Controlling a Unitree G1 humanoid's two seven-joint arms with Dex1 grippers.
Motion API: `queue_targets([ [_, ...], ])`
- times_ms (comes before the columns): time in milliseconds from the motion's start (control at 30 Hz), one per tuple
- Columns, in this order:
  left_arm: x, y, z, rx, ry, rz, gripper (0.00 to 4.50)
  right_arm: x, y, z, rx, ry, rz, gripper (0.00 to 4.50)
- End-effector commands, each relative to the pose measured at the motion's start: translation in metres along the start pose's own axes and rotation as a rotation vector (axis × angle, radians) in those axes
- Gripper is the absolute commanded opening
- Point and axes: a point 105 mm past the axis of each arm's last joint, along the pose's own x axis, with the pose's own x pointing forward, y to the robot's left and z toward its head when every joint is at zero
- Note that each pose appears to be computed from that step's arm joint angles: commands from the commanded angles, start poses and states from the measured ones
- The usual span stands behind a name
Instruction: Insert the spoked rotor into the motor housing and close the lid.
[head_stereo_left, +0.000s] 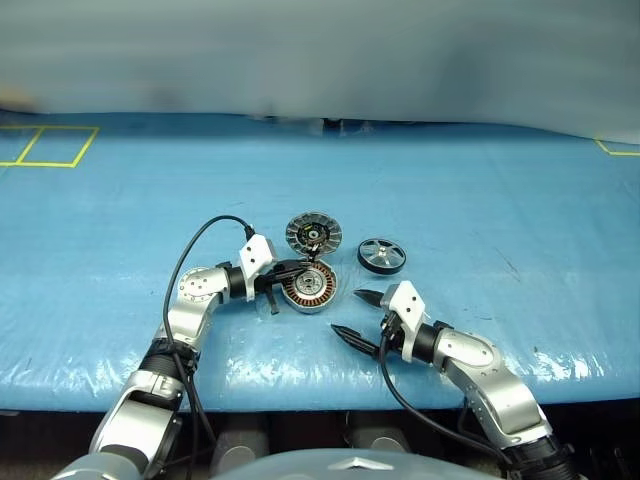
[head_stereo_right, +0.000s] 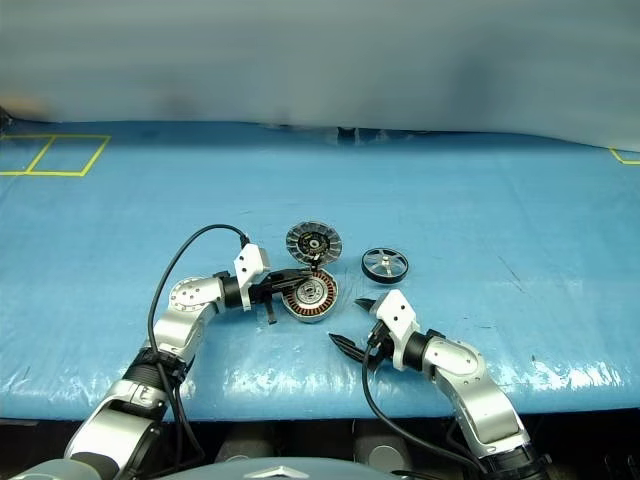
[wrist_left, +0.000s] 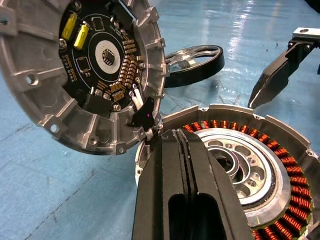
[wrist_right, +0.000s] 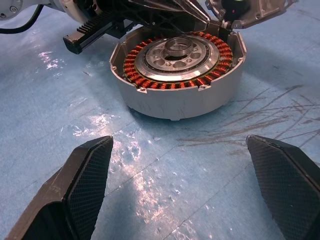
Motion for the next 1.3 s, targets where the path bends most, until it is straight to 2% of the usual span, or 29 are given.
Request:
queue_targets([
  [33,0.002,-0.002,0.007,0.025,-0.018,-0.033,0.02,0.001,0.001,0.010,-0.033,-0.039,0.004,4.50],
  [733,-0.002,-0.001,0.017,0.019,-0.080,-0.017,0.02,0.002,-0.001,0.010,-0.039,-0.037,0.005,4.50],
  [1200,0.004,-0.013,0.009,0.023,-0.034,-0.089,0.02,0.002,0.001,0.009,-0.034,-0.037,0.003,4.50],
  [1300,0.003,-0.014,-0.004,0.067,0.064,-0.106,0.02,0.002,0.001,0.009,-0.033,-0.038,0.002,4.50],
])
